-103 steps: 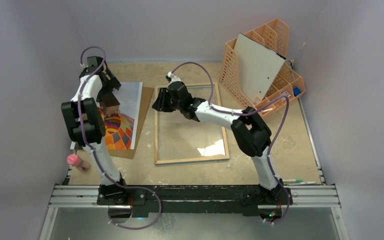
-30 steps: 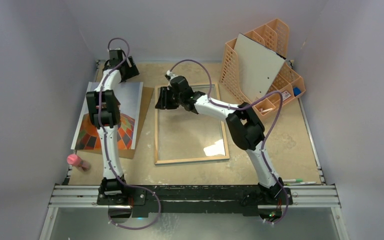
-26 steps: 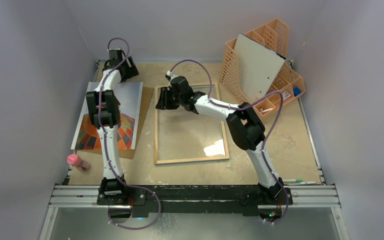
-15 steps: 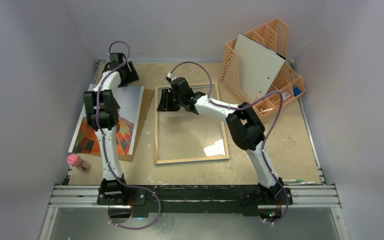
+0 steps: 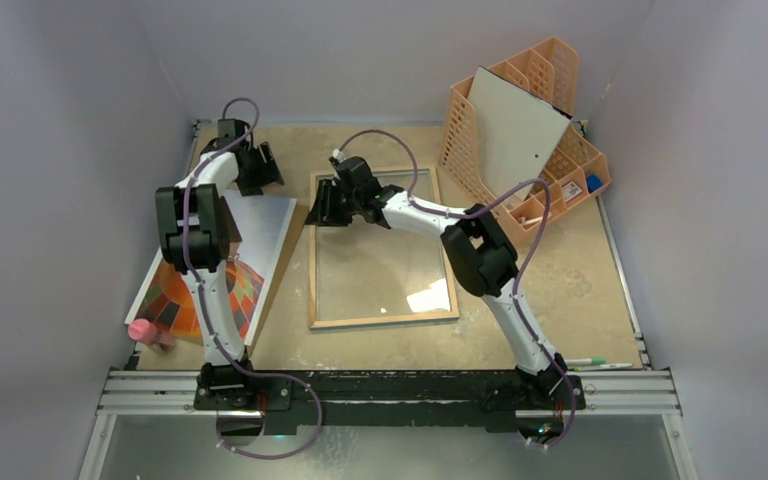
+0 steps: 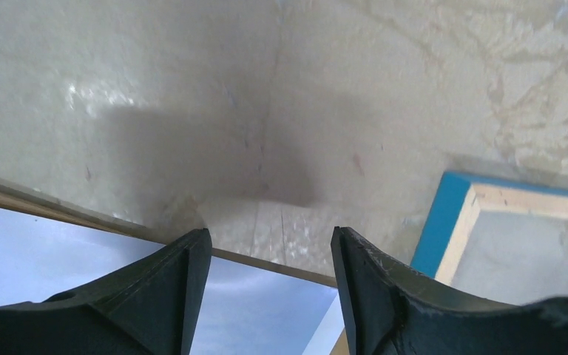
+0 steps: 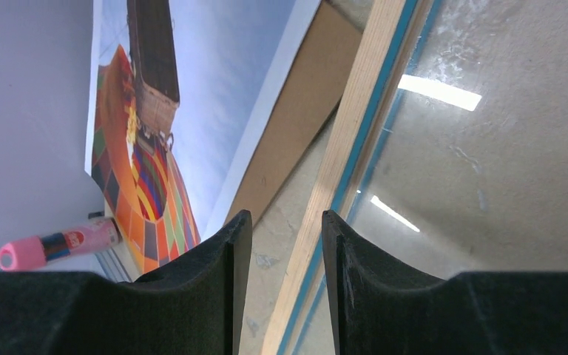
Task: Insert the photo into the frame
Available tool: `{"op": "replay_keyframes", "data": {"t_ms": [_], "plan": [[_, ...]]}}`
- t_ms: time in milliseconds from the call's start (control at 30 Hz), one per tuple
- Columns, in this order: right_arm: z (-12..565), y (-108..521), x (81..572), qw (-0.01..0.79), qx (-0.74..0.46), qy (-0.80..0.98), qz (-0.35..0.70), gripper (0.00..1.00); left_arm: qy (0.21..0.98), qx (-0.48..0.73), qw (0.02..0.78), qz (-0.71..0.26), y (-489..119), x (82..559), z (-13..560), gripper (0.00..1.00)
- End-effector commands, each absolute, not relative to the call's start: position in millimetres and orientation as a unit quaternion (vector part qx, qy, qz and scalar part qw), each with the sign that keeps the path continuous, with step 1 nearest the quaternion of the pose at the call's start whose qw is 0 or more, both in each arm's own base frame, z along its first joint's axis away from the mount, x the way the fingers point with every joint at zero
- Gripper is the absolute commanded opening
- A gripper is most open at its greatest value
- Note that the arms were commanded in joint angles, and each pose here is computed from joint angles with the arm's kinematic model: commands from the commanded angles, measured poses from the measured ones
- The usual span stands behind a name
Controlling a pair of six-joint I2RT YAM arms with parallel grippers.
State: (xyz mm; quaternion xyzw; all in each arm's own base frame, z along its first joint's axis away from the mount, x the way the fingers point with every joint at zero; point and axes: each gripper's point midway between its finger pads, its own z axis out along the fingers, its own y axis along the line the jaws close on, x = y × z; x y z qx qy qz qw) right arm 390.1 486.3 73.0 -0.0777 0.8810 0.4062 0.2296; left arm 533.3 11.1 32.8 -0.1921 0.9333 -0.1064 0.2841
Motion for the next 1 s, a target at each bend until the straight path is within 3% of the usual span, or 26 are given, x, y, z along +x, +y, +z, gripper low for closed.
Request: {"op": "replay_keyframes", "data": {"t_ms": [0,333,633,867,967], "plan": [[95,506,396,0.226,-0.05,0.863,0.448,0.43,0.949,-0.192,0.203,-0.148,-14,487,24,0.64],[102,529,425,0.269,-0.024,0.845,0.462,0.43,0.934,-0.198,0.264,-0.136,-5,504,82,0.73],[77,543,434,0.306,-0.017,0.86,0.409,0.44,0.915,-0.245,0.312,-0.069,19,474,110,0.78],[62,532,461,0.391,-0.009,0.868,0.306,0.46,0.907,-0.3,0.295,-0.013,36,426,94,0.75],[60,519,471,0.418,-0.002,0.868,0.267,0.47,0.911,-0.308,0.276,-0.005,36,407,77,0.65]]}}
